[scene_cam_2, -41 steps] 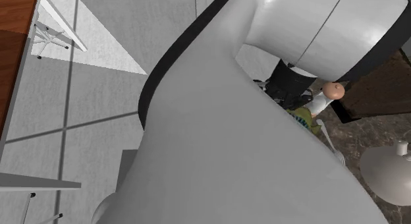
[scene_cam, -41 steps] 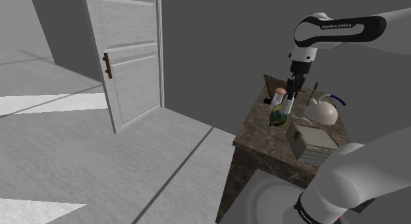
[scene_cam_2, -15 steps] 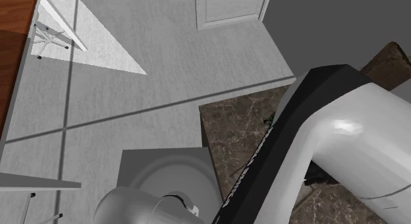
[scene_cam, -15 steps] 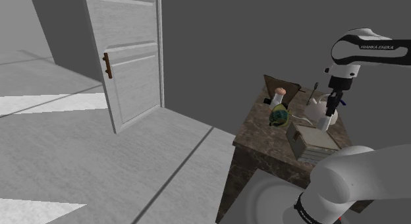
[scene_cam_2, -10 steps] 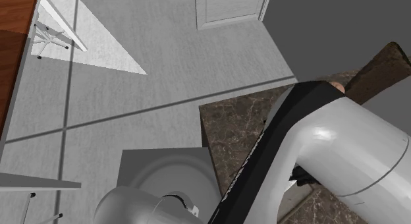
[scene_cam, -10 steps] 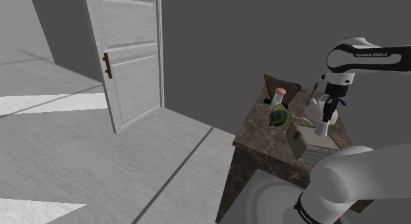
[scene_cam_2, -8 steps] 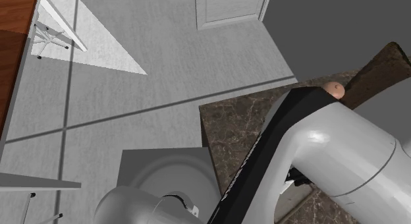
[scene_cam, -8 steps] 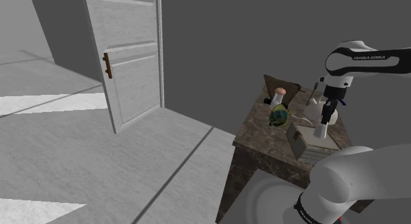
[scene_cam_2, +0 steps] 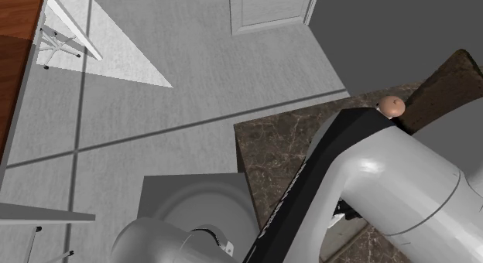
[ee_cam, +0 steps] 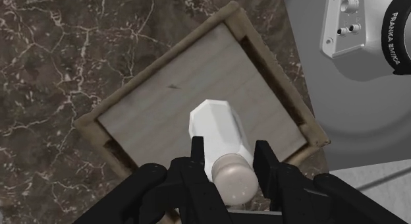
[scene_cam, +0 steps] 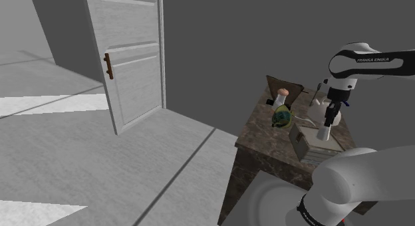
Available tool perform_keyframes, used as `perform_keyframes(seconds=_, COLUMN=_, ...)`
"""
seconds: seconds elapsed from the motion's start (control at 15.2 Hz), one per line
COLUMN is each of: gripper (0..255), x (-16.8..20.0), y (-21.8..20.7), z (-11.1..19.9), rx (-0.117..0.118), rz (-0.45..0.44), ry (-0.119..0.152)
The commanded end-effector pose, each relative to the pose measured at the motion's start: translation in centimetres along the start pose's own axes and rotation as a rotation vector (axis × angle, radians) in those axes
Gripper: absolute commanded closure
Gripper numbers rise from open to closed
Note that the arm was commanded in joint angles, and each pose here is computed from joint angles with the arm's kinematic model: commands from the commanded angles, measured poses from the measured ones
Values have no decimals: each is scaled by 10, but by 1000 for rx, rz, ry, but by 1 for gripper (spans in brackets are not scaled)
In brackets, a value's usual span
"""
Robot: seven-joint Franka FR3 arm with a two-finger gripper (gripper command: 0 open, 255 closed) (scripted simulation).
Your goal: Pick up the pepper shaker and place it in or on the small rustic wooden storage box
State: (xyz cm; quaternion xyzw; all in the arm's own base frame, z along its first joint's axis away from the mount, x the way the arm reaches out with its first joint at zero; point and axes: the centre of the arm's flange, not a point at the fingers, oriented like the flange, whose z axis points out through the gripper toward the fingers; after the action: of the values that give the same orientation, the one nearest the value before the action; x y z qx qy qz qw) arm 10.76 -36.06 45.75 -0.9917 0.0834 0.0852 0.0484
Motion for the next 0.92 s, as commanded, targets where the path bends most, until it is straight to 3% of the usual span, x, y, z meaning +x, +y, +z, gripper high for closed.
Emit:
perform_keyframes(seconds=0.0, gripper=0, x=-10, y=2, z=-3, rx=3, rz=16, ry=30)
perform_keyframes(seconds=0.33, gripper=0, x=-11, y=2, z=-3, rx=3, rz=16, ry=30)
perform_keyframes(seconds=0.59, gripper=0, x=-12, y=2, z=-53, rx=3, rz=16, ry=30)
perform_keyframes(seconds=0.86, gripper=0, x=-12, y=2, z=-53, rx=3, rz=16, ry=30)
